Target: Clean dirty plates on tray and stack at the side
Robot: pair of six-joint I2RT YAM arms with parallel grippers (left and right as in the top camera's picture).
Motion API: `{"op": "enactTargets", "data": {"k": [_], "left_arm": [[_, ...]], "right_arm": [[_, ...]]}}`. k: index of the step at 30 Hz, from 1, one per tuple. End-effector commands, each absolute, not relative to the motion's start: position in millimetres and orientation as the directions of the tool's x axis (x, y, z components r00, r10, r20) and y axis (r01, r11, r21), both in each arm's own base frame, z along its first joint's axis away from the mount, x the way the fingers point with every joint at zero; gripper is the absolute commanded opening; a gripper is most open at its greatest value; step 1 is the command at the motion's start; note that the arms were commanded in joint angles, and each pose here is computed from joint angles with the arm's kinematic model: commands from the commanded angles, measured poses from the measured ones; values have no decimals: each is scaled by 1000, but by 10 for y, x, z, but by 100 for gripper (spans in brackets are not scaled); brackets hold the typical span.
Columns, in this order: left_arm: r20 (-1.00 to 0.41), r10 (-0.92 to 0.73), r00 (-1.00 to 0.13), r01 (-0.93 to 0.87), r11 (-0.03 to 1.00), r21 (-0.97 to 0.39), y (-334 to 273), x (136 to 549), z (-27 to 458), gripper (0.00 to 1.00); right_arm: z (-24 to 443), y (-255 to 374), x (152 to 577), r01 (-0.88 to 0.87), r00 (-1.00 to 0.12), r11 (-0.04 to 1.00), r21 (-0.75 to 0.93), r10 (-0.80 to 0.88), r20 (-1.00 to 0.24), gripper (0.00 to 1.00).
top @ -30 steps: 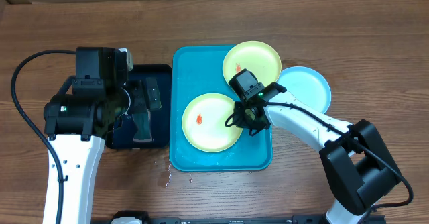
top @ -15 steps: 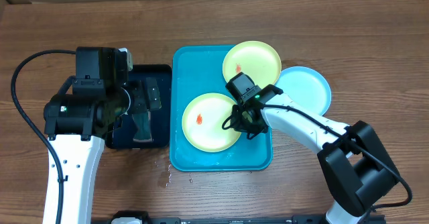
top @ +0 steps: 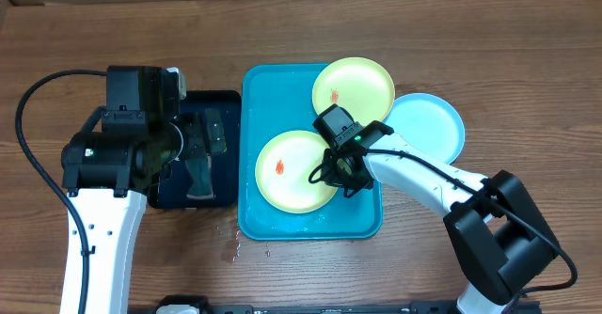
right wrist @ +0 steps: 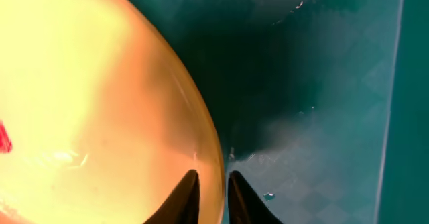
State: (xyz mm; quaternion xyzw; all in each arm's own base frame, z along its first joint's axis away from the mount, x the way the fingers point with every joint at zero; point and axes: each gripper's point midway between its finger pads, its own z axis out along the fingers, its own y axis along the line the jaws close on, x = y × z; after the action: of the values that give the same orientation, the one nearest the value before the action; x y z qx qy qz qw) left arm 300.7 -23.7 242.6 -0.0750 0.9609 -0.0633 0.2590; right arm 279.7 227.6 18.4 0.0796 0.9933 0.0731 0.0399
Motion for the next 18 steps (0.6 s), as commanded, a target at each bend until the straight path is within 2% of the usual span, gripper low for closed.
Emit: {"op": "enactTargets", "data": {"k": [1, 10, 18], "left_arm": [[-496, -165, -853, -95, 982, -162, -255, 3020, 2456, 100], [-496, -165, -853, -95, 982, -162, -255, 3020, 2456, 100], [-496, -164, -853, -95, 982, -162, -255, 3020, 2455, 100]], "right_arm": [[184, 2248, 2798, 164, -981, 976, 140, 177, -85, 12], [190, 2221, 2883, 188, -971, 974, 130, 204, -127, 4], [203, 2206, 2965, 189, -963, 974, 125, 209, -168, 4]]}}
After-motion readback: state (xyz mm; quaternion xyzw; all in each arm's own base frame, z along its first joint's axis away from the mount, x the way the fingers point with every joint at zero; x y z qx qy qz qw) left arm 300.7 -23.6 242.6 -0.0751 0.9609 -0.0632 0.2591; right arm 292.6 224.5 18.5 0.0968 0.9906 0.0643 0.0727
